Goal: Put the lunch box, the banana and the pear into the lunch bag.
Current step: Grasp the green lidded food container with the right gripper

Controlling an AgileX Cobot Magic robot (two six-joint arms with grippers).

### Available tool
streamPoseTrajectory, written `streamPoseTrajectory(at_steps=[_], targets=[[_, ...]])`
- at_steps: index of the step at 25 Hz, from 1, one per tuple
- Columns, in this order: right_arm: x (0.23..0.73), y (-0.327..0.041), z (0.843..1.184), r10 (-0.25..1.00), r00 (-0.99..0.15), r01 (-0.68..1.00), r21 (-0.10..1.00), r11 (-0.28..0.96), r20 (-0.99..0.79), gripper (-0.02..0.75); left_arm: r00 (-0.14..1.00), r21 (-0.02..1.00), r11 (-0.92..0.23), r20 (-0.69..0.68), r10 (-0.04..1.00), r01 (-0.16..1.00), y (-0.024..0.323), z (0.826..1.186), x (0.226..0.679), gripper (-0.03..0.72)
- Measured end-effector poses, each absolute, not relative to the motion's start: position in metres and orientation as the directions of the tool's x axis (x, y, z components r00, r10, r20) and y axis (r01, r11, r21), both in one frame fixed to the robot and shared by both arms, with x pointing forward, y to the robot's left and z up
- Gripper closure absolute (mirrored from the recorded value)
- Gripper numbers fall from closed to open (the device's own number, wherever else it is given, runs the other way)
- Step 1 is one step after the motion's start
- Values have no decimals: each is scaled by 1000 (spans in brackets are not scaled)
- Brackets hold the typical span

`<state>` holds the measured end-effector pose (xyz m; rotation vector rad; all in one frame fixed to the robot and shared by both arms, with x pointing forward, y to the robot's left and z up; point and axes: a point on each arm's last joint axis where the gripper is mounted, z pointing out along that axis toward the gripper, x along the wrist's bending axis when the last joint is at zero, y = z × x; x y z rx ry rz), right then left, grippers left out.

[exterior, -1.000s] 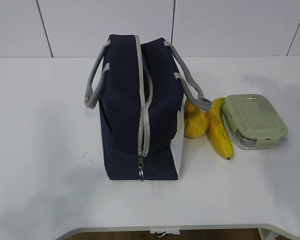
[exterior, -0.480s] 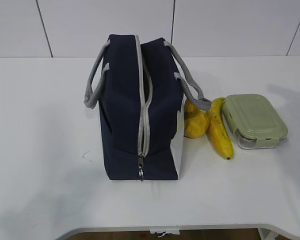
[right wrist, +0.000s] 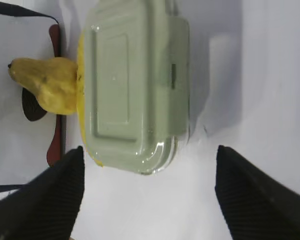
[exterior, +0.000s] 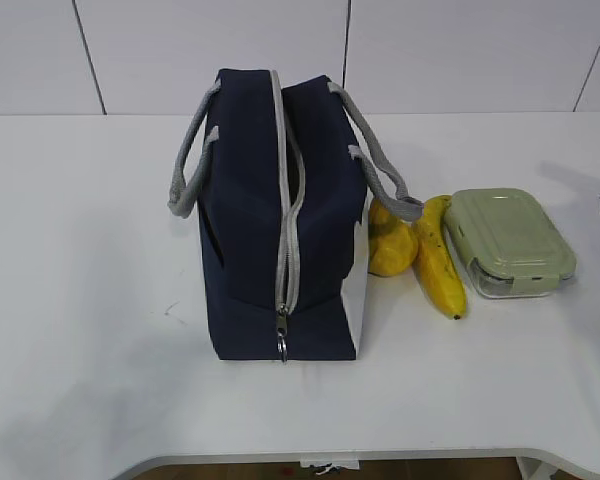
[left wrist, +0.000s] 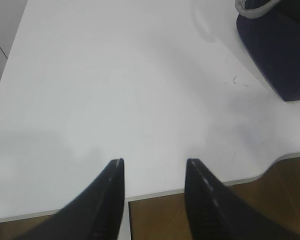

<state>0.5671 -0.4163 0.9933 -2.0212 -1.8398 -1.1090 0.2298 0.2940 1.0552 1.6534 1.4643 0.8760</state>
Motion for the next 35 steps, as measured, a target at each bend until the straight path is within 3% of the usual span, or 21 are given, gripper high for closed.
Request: streamPoseTrajectory(at_steps=[17,35], targets=[[617,-425,932,694,-116,913,352,-208,711,124,112,873,-67,14,994,483,294,1055,230,382],[629,-403,915,651,-158,915,358,-186,742,137,112,874,-67,15,994,481,294,1055,230,382]])
